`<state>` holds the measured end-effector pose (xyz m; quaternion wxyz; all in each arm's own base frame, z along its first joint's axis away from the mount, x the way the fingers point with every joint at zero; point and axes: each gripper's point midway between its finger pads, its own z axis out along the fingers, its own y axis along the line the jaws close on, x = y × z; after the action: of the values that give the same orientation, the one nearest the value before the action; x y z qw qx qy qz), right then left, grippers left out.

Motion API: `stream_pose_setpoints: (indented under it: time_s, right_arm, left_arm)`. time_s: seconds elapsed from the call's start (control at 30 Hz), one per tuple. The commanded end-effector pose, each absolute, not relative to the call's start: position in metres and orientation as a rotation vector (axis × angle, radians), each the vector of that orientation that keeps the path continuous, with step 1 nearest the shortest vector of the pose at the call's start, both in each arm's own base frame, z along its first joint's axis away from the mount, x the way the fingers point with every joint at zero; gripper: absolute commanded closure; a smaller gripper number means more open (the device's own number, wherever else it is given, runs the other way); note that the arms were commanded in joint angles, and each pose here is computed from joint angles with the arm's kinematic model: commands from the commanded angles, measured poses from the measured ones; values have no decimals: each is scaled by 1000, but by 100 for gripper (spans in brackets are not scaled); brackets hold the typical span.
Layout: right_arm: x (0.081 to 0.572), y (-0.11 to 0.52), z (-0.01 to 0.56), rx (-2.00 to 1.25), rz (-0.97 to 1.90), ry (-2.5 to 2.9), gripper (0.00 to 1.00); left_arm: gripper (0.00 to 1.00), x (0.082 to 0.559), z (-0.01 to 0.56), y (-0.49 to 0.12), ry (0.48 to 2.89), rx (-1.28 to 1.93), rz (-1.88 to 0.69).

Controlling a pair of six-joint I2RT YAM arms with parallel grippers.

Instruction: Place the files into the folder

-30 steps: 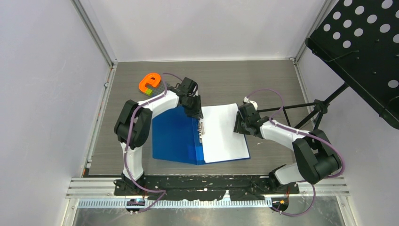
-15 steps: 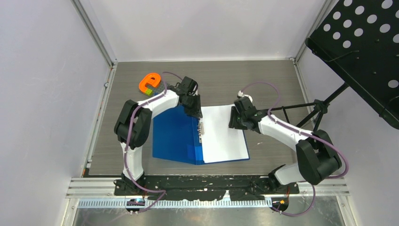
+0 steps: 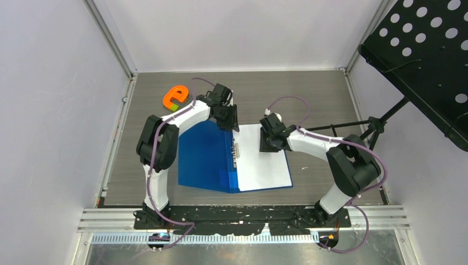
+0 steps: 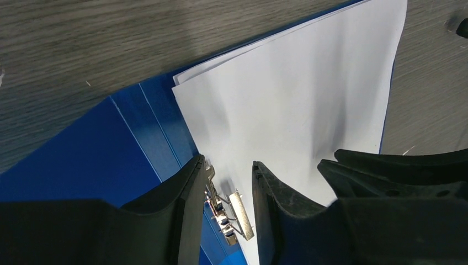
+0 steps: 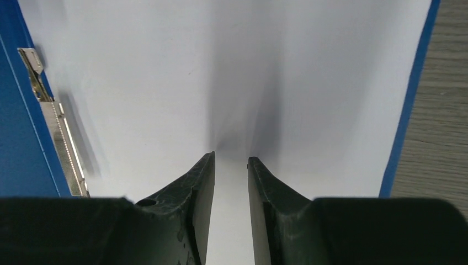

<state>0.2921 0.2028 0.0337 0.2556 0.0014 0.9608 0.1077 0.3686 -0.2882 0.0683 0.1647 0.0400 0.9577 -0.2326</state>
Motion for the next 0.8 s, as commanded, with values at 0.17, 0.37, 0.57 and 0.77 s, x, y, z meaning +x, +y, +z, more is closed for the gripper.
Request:
stream_pose_setpoints:
  time_s: [0.17,0.37,0.57,0.77]
  right_arm:
    - [301,224,28,28,347,2597,68]
    - [299,224,25,31,344,2602,68]
    - [297,223,22,34,341,2608,68]
    - [298,225,22,32,345,2608,68]
  left_arm:
    - [64,371,59,-292,2749,211,-769]
    - [64,369,53,-295,2752,235,-820]
    - [65,363,47,-298,2767,240,-862]
    - [65,360,42,-293,2780,240,-831]
